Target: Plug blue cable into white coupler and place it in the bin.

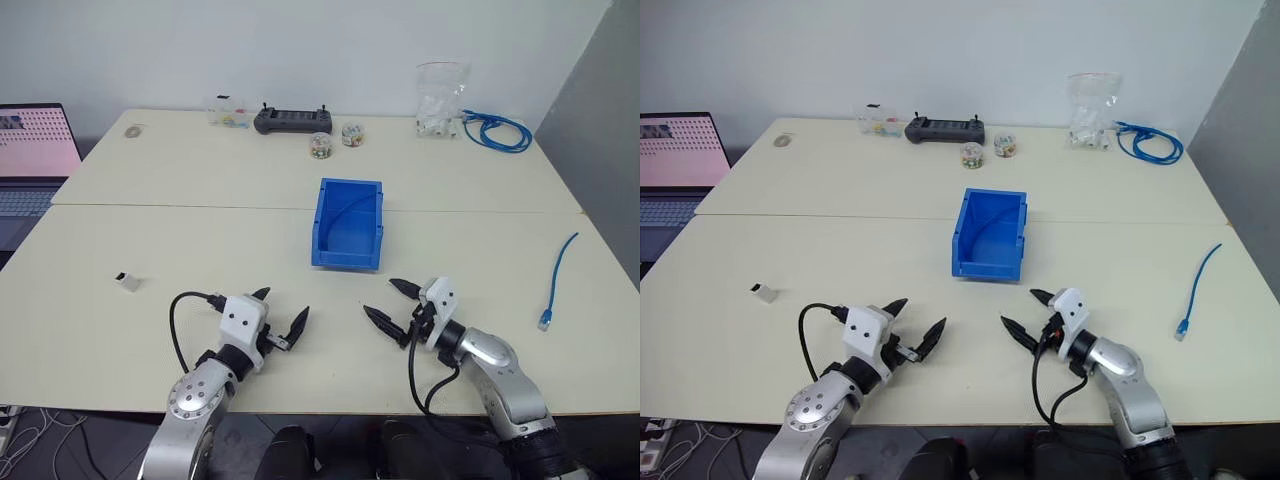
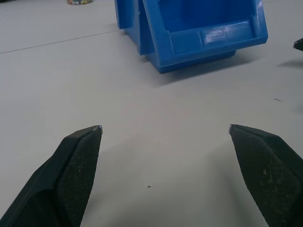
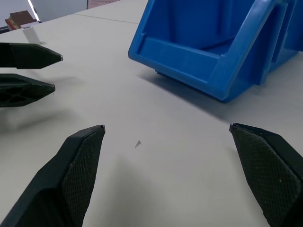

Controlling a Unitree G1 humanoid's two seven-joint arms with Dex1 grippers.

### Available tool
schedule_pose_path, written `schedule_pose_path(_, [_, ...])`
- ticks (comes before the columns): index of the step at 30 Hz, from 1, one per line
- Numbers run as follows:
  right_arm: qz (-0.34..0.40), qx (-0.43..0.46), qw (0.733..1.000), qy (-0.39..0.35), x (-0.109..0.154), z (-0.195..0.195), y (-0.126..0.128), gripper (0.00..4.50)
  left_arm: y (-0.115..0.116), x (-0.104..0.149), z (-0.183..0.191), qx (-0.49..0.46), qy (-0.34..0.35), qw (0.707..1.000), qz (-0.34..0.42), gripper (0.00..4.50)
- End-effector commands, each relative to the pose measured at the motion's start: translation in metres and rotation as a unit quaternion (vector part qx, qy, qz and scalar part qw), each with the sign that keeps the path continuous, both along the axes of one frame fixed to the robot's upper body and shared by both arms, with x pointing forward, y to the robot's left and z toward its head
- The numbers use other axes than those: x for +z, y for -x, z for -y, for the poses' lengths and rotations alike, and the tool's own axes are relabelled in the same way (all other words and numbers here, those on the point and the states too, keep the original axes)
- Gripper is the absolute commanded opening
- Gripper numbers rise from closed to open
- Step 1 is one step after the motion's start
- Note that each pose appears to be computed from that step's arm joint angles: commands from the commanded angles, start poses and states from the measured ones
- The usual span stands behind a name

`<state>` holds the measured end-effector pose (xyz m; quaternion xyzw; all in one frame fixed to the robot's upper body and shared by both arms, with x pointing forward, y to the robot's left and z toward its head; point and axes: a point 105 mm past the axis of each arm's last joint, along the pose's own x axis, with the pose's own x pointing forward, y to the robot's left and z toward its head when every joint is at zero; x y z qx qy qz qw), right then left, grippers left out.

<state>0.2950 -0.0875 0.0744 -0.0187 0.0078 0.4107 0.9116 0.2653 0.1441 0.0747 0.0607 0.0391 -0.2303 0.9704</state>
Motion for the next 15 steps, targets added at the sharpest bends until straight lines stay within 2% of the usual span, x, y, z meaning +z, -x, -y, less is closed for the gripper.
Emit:
schedule_pose_path(1, [0.035,0.004,0.999,-0.006,0.017,0.000,0.000,4.48,0.002,0.014,0.004,-0.034,0.026,0.999,0.016,4.50])
schedule_pose_path(4, [0.042,0.003,0.999,-0.010,0.023,0.001,0.001,4.48,0.002,0.018,0.007,-0.057,0.024,0.998,0.024,4.50])
schedule_pose_path(9, [0.061,0.027,0.997,-0.023,0.063,0.009,0.014,4.48,0.001,0.033,0.031,-0.157,-0.007,0.987,0.036,4.50])
schedule_pose_path(11, [0.062,0.037,0.997,0.005,0.074,0.021,0.019,4.48,0.002,0.037,0.040,-0.192,-0.020,0.981,0.035,4.50])
schedule_pose_path(15, [0.053,0.047,0.988,0.135,0.085,0.071,0.018,4.48,0.009,0.044,0.057,-0.260,-0.025,0.965,0.023,4.50])
